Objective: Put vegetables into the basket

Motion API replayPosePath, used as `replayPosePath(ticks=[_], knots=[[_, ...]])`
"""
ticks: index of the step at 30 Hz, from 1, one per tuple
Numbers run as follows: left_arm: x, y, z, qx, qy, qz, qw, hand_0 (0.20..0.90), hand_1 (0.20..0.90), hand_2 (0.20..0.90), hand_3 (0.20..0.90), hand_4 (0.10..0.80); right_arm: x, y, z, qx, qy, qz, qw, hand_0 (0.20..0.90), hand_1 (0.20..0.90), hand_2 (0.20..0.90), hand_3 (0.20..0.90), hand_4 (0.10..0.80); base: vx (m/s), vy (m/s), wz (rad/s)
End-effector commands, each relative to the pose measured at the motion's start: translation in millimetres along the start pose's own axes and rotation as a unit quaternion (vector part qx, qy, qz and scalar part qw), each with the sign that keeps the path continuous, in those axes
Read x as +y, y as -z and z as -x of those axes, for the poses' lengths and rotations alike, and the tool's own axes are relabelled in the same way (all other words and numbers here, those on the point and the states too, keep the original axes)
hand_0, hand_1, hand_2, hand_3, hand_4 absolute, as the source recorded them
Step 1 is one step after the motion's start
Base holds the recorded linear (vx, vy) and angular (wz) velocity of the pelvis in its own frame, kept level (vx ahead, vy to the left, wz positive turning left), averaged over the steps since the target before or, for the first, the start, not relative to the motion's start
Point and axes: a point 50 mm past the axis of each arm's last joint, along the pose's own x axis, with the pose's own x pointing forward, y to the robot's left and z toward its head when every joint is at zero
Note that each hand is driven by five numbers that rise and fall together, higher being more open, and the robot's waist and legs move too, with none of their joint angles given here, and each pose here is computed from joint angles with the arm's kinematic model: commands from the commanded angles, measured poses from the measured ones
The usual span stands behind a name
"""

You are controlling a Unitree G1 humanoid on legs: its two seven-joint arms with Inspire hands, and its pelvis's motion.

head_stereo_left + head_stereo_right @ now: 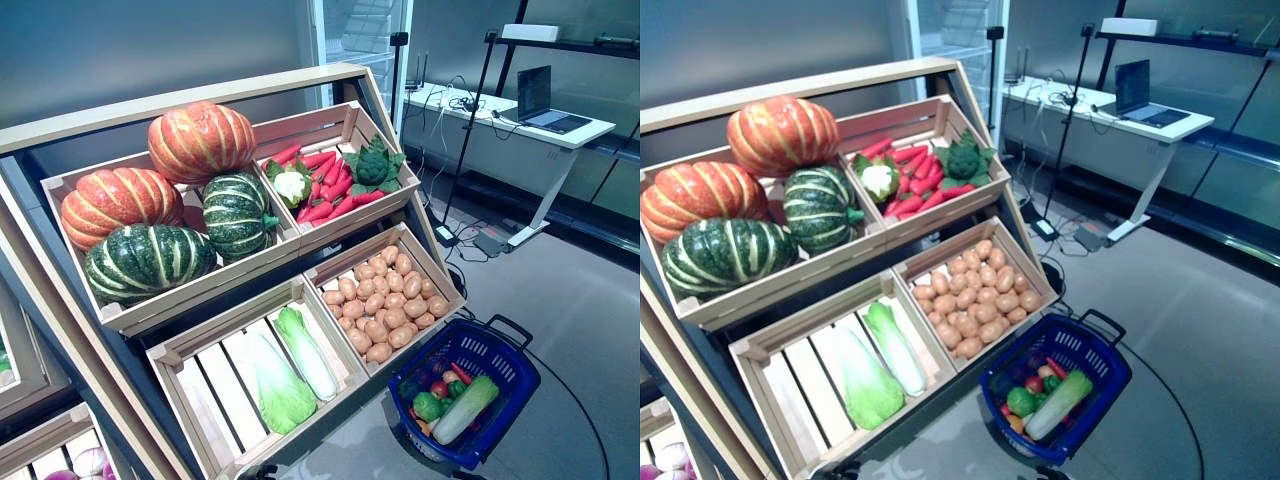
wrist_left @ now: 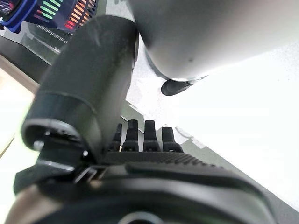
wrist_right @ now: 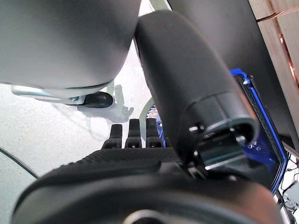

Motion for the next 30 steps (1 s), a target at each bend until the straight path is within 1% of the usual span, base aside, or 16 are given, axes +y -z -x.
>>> replayPosePath(ticks=[1,8,30], knots=[[7.0,-4.7,-2.2,0.018,-0.007,-0.042,0.999,0.900,0.900,0.900,0.900,0.800,12.3,-26.2,-3.2,-0.029,-0.002,0.006,1.000,0.900,0.900,0.900,0.900,0.800,0.000,0.000,0.00],[6.0,-6.3,-2.3,0.021,0.010,-0.037,0.999,0.900,0.900,0.900,0.900,0.800,13.1,-28.0,-3.1,-0.037,-0.006,0.008,0.999,0.900,0.900,0.900,0.900,0.800,-0.004,0.001,0.00],[2.6,-5.7,-2.5,0.033,0.005,-0.026,0.999,0.900,0.900,0.900,0.900,0.800,15.7,-29.5,-3.0,-0.040,-0.010,0.009,0.999,0.900,0.900,0.900,0.900,0.800,0.000,0.000,0.00]])
